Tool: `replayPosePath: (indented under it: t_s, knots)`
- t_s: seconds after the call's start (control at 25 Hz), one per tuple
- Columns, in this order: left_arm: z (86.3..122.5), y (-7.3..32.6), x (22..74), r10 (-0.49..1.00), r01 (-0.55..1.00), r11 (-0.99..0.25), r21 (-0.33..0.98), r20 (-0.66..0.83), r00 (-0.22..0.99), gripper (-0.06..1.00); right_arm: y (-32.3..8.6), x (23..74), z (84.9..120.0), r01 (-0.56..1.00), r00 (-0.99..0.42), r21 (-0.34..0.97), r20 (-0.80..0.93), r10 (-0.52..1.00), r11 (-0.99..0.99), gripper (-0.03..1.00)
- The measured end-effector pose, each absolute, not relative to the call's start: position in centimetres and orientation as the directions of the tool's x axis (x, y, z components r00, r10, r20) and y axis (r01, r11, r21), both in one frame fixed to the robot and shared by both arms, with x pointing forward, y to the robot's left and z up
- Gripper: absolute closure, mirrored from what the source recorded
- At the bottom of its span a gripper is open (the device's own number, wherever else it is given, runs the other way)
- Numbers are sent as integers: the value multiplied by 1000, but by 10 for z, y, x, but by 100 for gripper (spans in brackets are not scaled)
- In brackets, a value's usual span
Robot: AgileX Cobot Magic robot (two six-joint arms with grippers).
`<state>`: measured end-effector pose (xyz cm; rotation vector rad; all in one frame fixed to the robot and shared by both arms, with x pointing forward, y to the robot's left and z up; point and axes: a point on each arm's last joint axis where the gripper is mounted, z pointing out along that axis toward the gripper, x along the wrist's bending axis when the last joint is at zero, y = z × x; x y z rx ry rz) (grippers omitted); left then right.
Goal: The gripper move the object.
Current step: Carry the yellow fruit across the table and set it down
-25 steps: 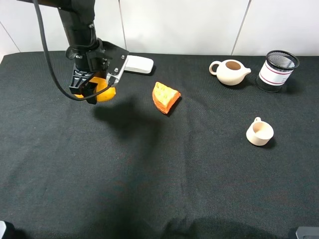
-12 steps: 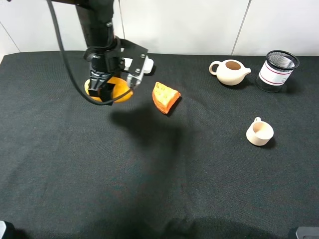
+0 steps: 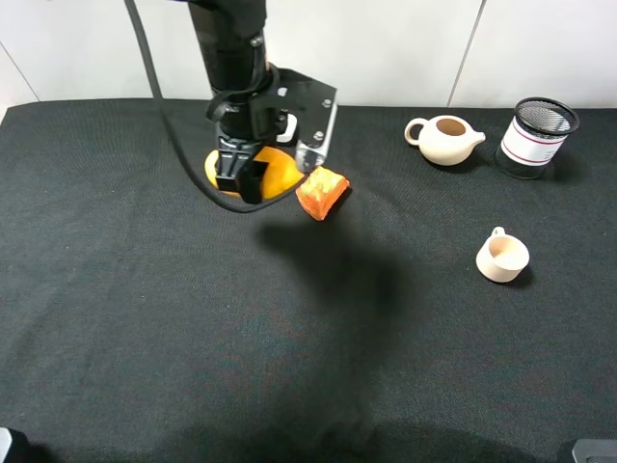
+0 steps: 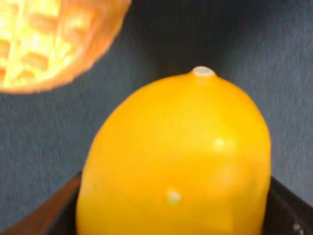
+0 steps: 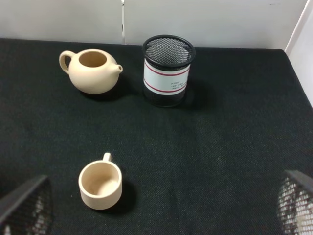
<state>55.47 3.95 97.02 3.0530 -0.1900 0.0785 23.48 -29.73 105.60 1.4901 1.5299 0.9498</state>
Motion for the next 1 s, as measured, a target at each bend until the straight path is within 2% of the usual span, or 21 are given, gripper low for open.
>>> replayPosePath:
  t_s: [0.28, 0.72, 1.0]
  knots:
    - [971, 15, 544, -43, -58, -987, 148, 102, 994, 26, -297, 235, 1056, 414, -5, 910, -33, 999, 32, 27]
    - [974, -19, 526, 169, 123, -956, 266, 154, 974, 26, -297, 235, 1056, 414, -5, 910, -33, 999, 32, 27]
    - [978, -37, 519, 336, 261, -886, 384, 140, 932, 26, -297, 235, 1056, 414, -5, 910, -33, 999, 32, 27]
